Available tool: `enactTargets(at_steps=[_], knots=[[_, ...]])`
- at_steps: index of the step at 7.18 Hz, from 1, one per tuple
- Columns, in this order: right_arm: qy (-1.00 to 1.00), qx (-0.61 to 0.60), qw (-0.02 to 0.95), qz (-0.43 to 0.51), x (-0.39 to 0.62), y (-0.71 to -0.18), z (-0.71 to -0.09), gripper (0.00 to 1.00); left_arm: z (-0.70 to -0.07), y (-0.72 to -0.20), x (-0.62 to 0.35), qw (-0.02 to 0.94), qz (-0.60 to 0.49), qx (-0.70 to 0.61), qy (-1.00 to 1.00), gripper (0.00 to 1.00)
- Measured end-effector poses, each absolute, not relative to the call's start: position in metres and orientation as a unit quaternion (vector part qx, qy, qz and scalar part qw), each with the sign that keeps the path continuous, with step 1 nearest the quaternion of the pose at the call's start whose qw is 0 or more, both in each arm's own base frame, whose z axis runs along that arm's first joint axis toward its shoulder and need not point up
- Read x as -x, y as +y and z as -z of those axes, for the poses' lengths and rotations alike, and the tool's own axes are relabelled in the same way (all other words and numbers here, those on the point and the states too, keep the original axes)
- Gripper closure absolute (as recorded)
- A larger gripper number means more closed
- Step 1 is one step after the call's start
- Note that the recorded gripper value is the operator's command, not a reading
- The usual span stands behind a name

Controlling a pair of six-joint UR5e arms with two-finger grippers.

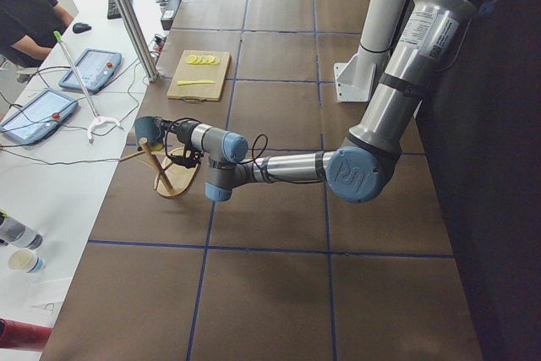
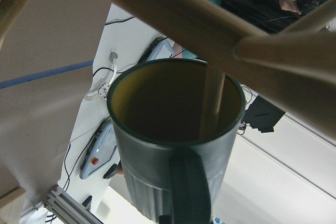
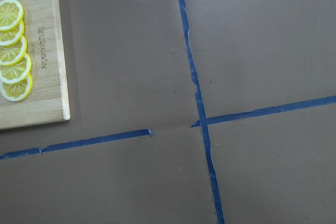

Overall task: Hang cup on storage rack
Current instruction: 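Open the left gripper and draw it back from the rack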

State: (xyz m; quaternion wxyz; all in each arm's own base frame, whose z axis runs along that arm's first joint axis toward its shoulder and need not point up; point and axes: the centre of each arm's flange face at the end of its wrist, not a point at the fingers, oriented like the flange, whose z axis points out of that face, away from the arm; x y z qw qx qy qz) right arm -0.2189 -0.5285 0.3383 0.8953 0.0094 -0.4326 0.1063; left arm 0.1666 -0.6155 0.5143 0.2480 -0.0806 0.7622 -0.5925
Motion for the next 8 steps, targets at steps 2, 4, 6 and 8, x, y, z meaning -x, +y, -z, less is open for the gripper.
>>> enactTargets(at_steps=[2, 4, 6, 8], knots=[[-0.432, -0.009, 0.895, -0.105, 0.221, -0.528, -0.338, 0.01, -0.517, -0.615, -0.165, 0.251, 0.591, 0.081, 0.762, 0.00], [-0.433, -0.009, 0.896, -0.104, 0.222, -0.527, -0.338, 0.01, -0.518, -0.614, -0.164, 0.251, 0.590, 0.081, 0.763, 0.00], [-0.433, -0.009, 0.895, -0.101, 0.224, -0.525, -0.336, 0.01, -0.518, -0.609, -0.161, 0.250, 0.581, 0.081, 0.771, 0.00], [-0.434, -0.008, 0.895, -0.100, 0.225, -0.524, -0.336, 0.01, -0.531, -0.589, -0.153, 0.262, 0.560, 0.072, 0.782, 0.00]])
